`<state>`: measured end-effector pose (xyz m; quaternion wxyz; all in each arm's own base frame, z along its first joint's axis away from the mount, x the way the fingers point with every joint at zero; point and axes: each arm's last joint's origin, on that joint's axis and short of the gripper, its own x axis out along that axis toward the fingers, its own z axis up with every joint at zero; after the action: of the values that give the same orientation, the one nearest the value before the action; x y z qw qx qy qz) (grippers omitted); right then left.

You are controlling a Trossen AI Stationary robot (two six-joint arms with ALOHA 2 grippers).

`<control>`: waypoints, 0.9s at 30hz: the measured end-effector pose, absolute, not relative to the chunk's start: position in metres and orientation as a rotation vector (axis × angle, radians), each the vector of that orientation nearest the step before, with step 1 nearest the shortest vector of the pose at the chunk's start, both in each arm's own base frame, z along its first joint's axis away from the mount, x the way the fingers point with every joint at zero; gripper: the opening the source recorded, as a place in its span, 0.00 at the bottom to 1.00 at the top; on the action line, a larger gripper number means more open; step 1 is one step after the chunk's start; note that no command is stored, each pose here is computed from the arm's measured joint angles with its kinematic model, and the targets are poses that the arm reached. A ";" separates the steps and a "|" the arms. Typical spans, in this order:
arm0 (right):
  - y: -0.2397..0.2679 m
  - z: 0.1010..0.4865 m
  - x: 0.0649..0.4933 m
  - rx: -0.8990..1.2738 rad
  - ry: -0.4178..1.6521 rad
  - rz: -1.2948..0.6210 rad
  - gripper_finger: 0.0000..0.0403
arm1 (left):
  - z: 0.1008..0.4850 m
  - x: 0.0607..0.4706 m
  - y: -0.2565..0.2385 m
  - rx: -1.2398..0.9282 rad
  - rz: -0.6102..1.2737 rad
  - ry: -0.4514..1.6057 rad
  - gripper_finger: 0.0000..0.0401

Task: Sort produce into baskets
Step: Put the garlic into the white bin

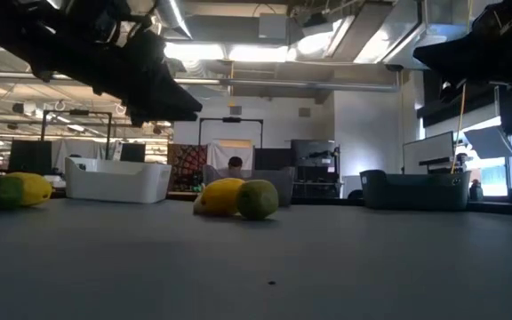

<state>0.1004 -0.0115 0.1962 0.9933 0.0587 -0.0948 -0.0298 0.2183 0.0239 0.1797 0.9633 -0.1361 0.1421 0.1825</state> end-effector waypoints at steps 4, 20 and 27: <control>-0.011 0.196 0.107 0.113 -0.174 -0.021 0.04 | 0.171 0.224 0.015 -0.266 0.328 0.338 0.50; -0.016 0.205 0.148 0.136 0.014 -0.002 0.04 | 0.140 0.256 0.008 -0.083 0.279 0.570 0.43; -0.017 0.212 0.161 0.157 0.054 -0.004 0.04 | 0.133 0.257 0.017 -0.110 0.326 0.592 0.39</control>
<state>0.1614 -0.0173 0.2115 0.9965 0.0786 0.0271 -0.0019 0.2567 0.0172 0.1326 0.9420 -0.0539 0.2900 0.1597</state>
